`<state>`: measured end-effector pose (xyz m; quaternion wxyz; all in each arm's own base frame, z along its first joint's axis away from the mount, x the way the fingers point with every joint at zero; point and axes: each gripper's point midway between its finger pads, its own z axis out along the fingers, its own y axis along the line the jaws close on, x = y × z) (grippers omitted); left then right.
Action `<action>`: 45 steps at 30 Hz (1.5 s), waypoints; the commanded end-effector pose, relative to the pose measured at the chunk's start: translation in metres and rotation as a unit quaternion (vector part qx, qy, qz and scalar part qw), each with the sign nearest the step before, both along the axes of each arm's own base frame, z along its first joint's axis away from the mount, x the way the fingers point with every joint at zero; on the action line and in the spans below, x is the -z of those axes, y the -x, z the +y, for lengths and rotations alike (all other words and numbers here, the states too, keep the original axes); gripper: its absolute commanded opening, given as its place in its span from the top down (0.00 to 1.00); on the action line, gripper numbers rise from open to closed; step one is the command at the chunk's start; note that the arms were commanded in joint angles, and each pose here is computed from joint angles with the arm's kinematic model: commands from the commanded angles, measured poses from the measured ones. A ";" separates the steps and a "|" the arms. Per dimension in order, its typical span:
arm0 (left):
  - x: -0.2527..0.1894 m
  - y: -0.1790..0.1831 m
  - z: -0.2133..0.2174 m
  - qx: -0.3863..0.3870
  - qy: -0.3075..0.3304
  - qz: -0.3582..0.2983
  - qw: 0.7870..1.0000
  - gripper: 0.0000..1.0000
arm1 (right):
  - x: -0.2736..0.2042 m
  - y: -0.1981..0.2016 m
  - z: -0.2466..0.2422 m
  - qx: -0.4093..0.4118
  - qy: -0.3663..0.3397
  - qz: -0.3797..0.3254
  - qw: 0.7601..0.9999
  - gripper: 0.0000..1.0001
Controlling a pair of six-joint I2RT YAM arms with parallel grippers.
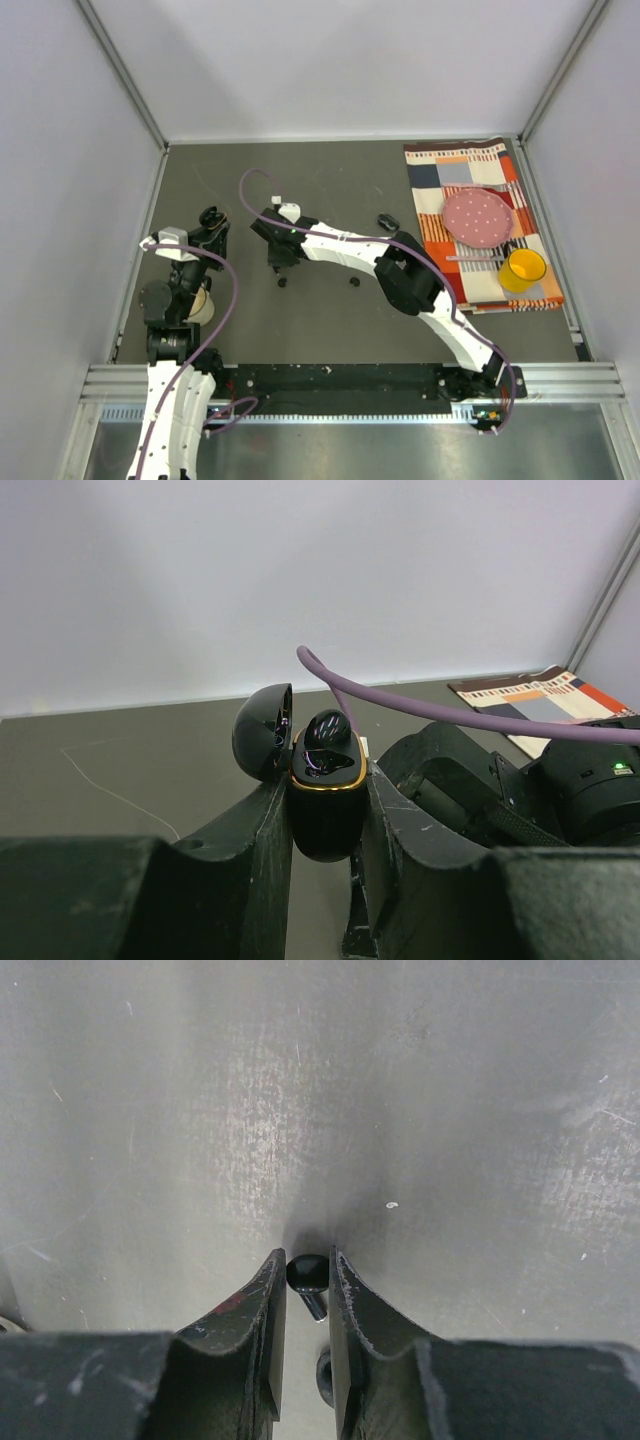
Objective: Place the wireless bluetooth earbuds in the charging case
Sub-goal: Pick up the earbud from the center of the board.
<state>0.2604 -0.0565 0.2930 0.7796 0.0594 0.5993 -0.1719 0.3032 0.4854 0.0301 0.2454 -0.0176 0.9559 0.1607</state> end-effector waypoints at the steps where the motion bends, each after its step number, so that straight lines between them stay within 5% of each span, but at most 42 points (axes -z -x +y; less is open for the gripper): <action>1: -0.015 0.003 0.003 -0.008 -0.004 -0.026 1.000 1.00 | 0.008 -0.001 -0.005 -0.020 0.033 -0.020 0.999 0.86; 20: -0.017 0.004 0.003 -0.008 0.001 -0.027 1.000 1.00 | -0.023 -0.012 -0.069 -0.015 0.122 -0.102 0.987 0.87; 34: -0.016 0.004 0.002 -0.005 0.008 -0.026 1.000 1.00 | -0.016 0.012 -0.131 0.017 0.116 -0.055 0.992 0.85; 45: -0.011 0.003 0.002 -0.003 0.012 -0.021 1.000 1.00 | -0.003 0.020 -0.144 0.024 0.094 -0.015 0.995 0.73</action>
